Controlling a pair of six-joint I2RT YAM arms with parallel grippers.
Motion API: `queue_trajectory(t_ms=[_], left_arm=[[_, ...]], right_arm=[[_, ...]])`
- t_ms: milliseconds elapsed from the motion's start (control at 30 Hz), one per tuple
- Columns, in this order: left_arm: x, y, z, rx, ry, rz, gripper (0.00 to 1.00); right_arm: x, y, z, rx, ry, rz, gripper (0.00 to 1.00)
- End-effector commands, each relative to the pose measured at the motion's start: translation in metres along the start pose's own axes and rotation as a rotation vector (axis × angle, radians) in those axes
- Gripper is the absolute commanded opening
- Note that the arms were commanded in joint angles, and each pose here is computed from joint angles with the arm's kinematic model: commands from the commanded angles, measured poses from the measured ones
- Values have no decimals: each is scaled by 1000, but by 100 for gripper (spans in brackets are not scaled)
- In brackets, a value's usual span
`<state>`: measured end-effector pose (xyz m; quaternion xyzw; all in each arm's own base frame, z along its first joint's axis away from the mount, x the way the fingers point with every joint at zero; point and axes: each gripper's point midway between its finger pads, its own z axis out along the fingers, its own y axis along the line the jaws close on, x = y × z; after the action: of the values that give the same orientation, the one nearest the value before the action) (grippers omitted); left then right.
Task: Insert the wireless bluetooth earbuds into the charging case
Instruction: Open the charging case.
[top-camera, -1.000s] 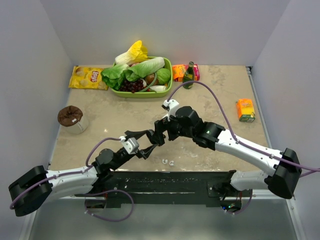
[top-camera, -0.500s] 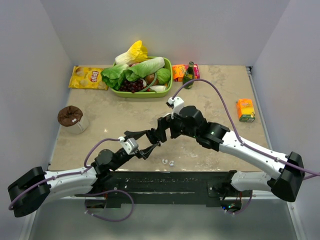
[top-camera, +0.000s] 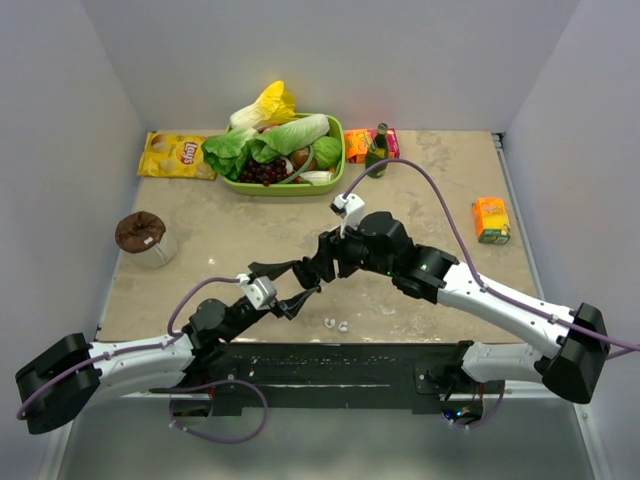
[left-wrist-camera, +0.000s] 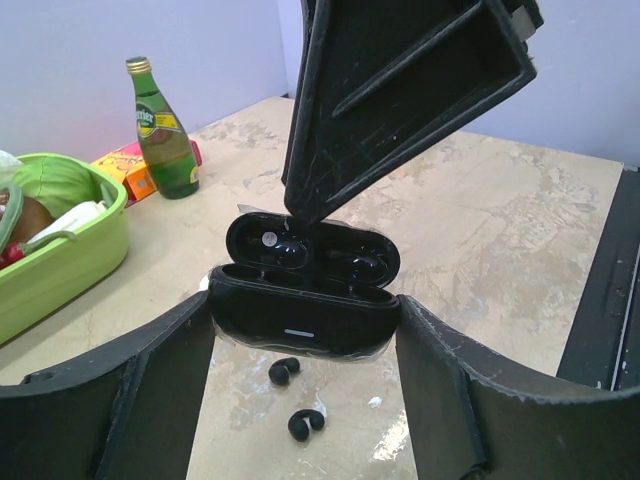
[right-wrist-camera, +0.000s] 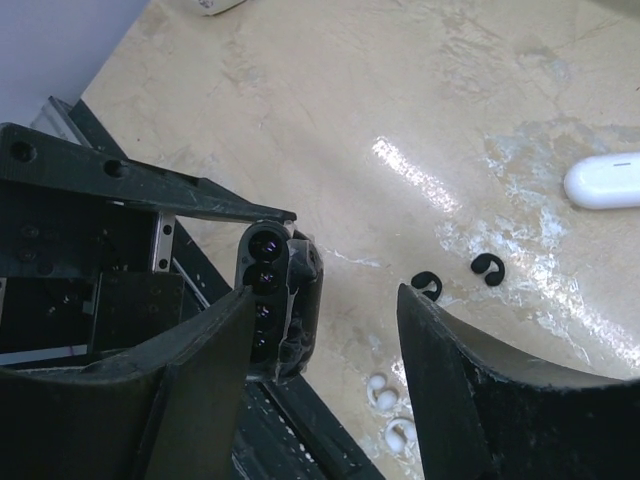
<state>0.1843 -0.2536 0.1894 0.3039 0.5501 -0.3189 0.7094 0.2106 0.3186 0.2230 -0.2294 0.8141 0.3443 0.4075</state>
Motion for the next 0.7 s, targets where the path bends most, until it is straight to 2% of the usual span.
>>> queue_trajectory(t_ms=[0, 333, 667], left_arm=[[-16, 1, 1, -5, -67, 22, 0], [-16, 3, 1, -14, -64, 22, 0], [-18, 3, 1, -17, -75, 18, 0]], right_arm=[[-5, 4, 5, -22, -8, 3, 60], [5, -1, 9, -7, 15, -4, 49], [13, -1, 15, -17, 44, -6, 42]])
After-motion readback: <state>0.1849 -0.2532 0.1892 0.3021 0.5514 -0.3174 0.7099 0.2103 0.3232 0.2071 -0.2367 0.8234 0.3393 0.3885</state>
